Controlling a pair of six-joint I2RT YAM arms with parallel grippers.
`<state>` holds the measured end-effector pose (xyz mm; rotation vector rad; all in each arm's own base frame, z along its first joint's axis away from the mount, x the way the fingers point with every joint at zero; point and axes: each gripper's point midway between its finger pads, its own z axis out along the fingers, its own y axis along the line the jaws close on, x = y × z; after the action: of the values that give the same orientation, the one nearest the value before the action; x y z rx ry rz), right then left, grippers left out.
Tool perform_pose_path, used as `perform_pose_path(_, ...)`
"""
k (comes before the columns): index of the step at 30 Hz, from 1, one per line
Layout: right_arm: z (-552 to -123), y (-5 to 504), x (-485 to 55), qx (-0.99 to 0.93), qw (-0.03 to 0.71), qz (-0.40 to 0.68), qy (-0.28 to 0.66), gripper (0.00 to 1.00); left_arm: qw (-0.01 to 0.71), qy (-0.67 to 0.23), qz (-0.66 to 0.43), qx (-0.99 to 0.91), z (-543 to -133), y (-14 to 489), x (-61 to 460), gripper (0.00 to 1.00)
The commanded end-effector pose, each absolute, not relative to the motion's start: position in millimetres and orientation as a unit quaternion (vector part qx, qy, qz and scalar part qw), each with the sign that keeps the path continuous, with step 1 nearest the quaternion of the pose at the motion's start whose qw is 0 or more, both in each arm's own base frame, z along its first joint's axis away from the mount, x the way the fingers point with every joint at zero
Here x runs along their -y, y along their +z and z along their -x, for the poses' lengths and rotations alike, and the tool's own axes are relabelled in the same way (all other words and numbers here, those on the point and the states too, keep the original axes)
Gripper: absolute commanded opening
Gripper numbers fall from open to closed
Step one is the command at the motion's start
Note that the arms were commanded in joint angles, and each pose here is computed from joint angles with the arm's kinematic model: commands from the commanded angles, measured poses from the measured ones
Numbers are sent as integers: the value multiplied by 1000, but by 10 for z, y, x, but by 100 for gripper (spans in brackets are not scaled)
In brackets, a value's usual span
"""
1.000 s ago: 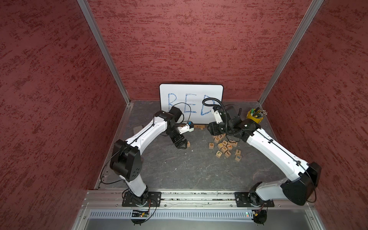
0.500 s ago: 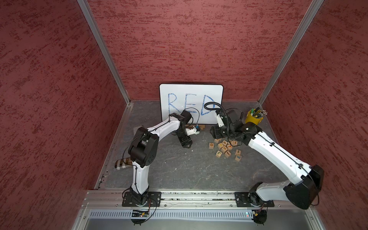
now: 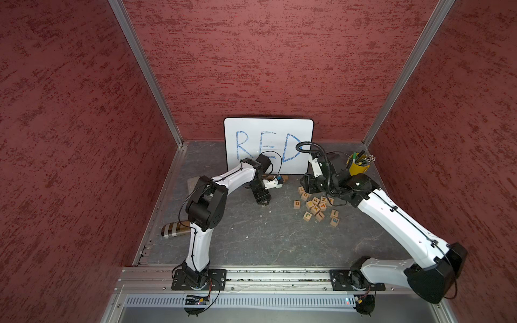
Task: Assemble the uppercase word "red" with letter blocks
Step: Adjust the letter block at the center of the board.
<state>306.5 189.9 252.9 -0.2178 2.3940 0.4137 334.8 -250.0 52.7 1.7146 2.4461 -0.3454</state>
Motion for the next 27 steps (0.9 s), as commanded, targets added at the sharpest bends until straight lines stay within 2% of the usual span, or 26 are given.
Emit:
perform_pose_path(1,-3099,2546,-1848,-919,353,75,156,54,72,-117,-578,-804,-3365,458,2541,73)
perform_pose_path(5,-3102,2512,-1842,-920,351,74,158,54,65,-114,-584,-801,-3360,395,2566,72)
perform_pose_path(10,-3097,2513,-1812,-919,354,72,159,54,54,-112,-593,-796,-3294,356,2555,66)
perform_pose_path(11,-3098,2512,-1801,-919,354,70,158,54,53,-112,-594,-795,-3289,353,2554,61)
perform_pose_path(16,-3094,2536,-1766,-918,357,69,158,54,51,-107,-596,-795,-3289,327,2545,58)
perform_pose_path(17,-3095,2539,-1759,-918,357,68,158,54,49,-108,-597,-793,-3280,319,2549,54)
perform_pose_path(19,-3094,2541,-1746,-918,358,67,157,54,45,-107,-599,-792,-3268,302,2546,52)
perform_pose_path(21,-3087,2547,-1723,-918,358,65,155,54,39,-106,-601,-791,-3244,280,2530,43)
perform_pose_path(27,-3073,2563,-1678,-917,362,61,154,54,32,-103,-611,-785,-3199,261,2500,37)
